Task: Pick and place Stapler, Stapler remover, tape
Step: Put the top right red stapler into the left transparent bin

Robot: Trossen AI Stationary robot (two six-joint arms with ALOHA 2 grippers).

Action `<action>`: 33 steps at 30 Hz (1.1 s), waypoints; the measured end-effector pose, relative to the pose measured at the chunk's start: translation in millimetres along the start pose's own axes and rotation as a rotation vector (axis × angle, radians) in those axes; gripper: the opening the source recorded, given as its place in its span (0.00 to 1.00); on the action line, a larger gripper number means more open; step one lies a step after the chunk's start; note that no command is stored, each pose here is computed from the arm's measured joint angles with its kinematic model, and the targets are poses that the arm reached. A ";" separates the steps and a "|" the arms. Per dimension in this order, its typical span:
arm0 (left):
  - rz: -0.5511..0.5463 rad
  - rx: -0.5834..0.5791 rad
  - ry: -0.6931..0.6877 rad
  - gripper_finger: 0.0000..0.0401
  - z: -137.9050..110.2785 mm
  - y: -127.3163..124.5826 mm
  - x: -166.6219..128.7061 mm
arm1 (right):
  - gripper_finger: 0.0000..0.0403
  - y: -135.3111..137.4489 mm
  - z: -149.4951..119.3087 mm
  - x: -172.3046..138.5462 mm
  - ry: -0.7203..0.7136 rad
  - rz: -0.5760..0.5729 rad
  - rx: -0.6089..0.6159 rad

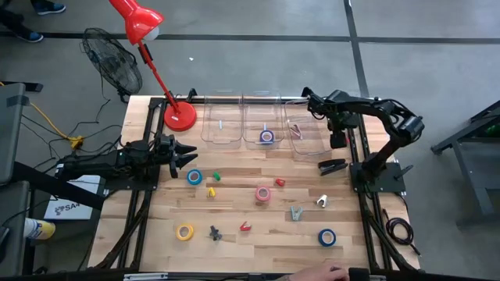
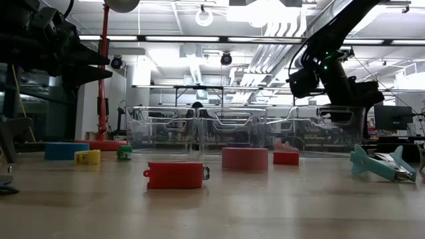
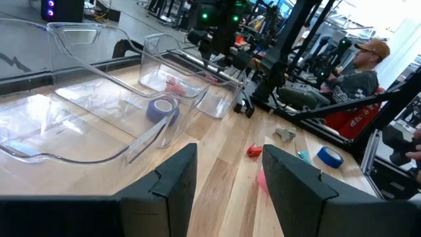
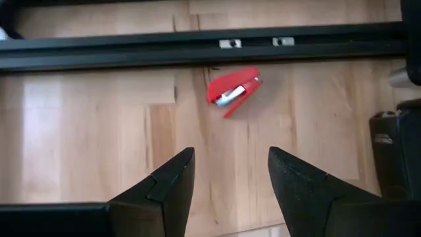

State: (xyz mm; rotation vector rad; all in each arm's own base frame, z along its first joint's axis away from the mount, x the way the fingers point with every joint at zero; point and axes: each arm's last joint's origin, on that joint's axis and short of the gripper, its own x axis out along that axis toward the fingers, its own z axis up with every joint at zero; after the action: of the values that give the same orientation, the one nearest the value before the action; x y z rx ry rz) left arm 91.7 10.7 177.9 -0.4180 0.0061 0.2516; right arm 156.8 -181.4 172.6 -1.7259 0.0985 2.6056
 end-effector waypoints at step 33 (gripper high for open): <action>0.000 0.000 0.000 0.42 0.0 0.0 0.0 | 0.45 29.9 6.2 -10.6 0.288 0.176 -0.223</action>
State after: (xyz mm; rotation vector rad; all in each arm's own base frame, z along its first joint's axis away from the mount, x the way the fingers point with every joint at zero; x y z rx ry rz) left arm 91.7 10.7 177.9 -0.4181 0.0059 0.2512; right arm 153.9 -210.6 186.1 -2.2593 -0.0406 2.5471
